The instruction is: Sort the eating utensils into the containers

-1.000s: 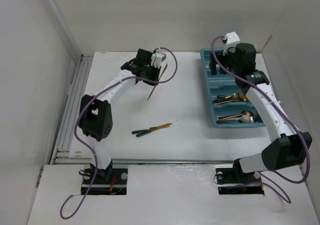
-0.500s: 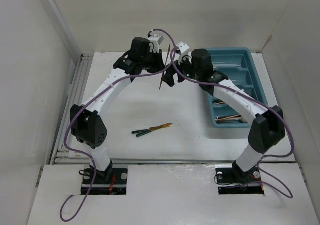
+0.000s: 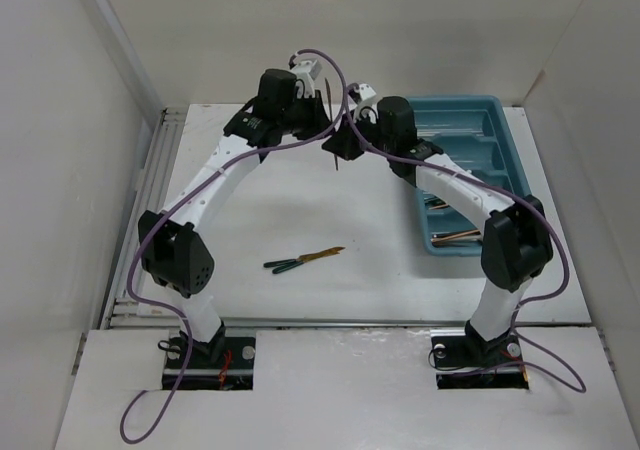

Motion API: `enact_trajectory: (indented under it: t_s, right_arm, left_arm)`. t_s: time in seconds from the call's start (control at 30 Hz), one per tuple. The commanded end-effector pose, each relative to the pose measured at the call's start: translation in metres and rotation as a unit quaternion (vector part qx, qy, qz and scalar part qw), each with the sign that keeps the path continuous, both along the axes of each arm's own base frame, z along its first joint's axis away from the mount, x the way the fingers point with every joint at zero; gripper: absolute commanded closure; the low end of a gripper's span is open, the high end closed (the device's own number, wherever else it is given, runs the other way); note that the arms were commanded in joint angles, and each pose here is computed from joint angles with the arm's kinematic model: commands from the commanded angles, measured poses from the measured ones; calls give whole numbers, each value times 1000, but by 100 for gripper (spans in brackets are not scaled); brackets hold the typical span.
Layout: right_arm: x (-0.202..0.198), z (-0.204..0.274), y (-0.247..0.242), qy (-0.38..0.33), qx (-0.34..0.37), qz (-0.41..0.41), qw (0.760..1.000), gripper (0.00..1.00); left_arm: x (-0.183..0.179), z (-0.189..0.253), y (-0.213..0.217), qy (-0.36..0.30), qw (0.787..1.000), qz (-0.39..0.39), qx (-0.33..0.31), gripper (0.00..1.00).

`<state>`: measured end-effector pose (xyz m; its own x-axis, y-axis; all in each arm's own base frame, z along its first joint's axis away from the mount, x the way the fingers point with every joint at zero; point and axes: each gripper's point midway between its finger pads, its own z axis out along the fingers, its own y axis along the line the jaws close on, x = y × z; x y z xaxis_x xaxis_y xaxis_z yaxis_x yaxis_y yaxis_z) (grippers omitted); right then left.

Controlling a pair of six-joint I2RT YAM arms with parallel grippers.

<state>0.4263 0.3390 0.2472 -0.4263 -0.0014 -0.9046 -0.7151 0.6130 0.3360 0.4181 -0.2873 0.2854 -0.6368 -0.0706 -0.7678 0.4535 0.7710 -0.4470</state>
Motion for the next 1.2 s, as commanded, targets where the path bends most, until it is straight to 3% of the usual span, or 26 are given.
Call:
enact_trajectory:
  t_s: [0.0, 0.07, 0.1, 0.13, 0.23, 0.37, 0.43, 0.6, 0.73, 1.0, 1.17]
  right_arm:
    - [10, 48, 6, -54, 56, 4, 997, 100]
    - [12, 51, 1, -55, 62, -3, 997, 100]
    - [16, 51, -9, -49, 69, -15, 996, 100]
    - [20, 49, -14, -33, 82, -27, 996, 100]
    - [44, 44, -56, -11, 100, -84, 991, 100]
    - [78, 40, -132, 16, 126, -190, 974, 100]
    - [93, 35, -181, 25, 135, -254, 958, 100]
    - [102, 24, -260, 50, 165, -368, 914, 100]
    - [98, -2, -301, 94, 198, -451, 865, 100]
    - [100, -74, -325, 206, 268, -548, 765, 100]
    - [118, -95, -342, 212, 264, -573, 746, 100]
  left_arm:
    - [-8, 30, -11, -14, 998, -19, -50, 100]
    - [-12, 31, -14, -12, 998, -29, -54, 100]
    - [-7, 27, -12, -15, 998, -33, -51, 93]
    - [-8, 32, -14, -22, 998, -41, -52, 50]
    - [-4, 31, -14, -32, 998, -51, -36, 0]
    - [9, 46, 2, -99, 994, -41, 25, 0]
    - [23, 41, 21, -137, 986, -18, 92, 0]
    - [48, 14, 91, -164, 959, 83, 217, 0]
    - [57, -3, 119, -144, 959, 126, 211, 0]
    - [67, -64, 109, -99, 965, 101, 221, 0]
    - [58, -93, 116, -67, 965, 90, 238, 3]
